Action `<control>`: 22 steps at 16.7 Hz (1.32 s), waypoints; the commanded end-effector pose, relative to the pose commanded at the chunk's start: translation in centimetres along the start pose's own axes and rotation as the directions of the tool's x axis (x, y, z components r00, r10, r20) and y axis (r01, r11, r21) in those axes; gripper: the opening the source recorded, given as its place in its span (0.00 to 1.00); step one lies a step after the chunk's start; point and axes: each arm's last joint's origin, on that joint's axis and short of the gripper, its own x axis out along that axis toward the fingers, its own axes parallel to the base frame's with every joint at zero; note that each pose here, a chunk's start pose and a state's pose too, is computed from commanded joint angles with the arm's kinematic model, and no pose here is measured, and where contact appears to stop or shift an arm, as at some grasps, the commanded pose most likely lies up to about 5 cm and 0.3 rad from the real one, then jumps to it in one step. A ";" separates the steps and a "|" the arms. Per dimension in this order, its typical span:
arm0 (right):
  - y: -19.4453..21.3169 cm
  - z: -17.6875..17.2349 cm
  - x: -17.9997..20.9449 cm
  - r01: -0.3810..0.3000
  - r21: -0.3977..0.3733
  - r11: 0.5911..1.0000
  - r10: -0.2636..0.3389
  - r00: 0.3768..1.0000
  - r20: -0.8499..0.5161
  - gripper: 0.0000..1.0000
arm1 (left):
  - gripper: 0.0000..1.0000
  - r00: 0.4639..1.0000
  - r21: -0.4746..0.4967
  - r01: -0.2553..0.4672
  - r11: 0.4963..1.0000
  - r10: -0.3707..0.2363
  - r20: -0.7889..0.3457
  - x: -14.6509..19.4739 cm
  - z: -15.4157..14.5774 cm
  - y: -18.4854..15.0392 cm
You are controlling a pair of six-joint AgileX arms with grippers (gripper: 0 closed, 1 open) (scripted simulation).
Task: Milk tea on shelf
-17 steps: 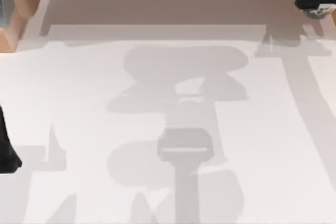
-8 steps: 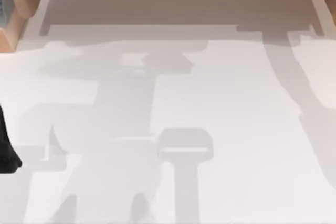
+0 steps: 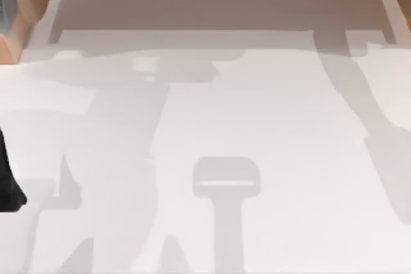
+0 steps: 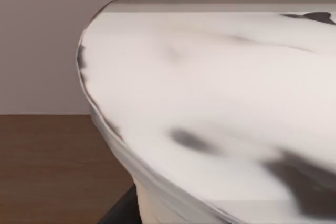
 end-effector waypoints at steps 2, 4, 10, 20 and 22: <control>0.0 0.0 0.0 0.000 0.000 1.000 0.000 1.000 0.000 0.00 | 1.00 1.000 0.000 0.000 1.000 0.000 0.000 0.0 0.0 0.0; -0.3 0.1 -0.1 0.003 0.004 1.000 -0.003 1.000 0.004 0.00 | 1.00 1.000 0.000 0.000 1.000 0.000 0.000 0.0 0.0 0.0; 0.2 -1.8 2.8 -0.004 -0.002 1.000 0.004 1.000 -0.004 0.00 | 1.00 1.000 0.000 0.000 1.000 0.000 0.000 0.0 0.0 0.0; 0.0 -2.6 4.3 0.000 0.000 1.000 0.000 1.000 0.000 0.23 | 1.00 1.000 0.000 0.000 1.000 0.000 0.000 0.0 0.0 0.0; 0.0 -2.6 4.3 0.000 0.000 1.000 0.000 1.000 0.000 0.38 | 1.00 1.000 0.000 0.000 1.000 0.000 0.000 0.0 0.0 0.0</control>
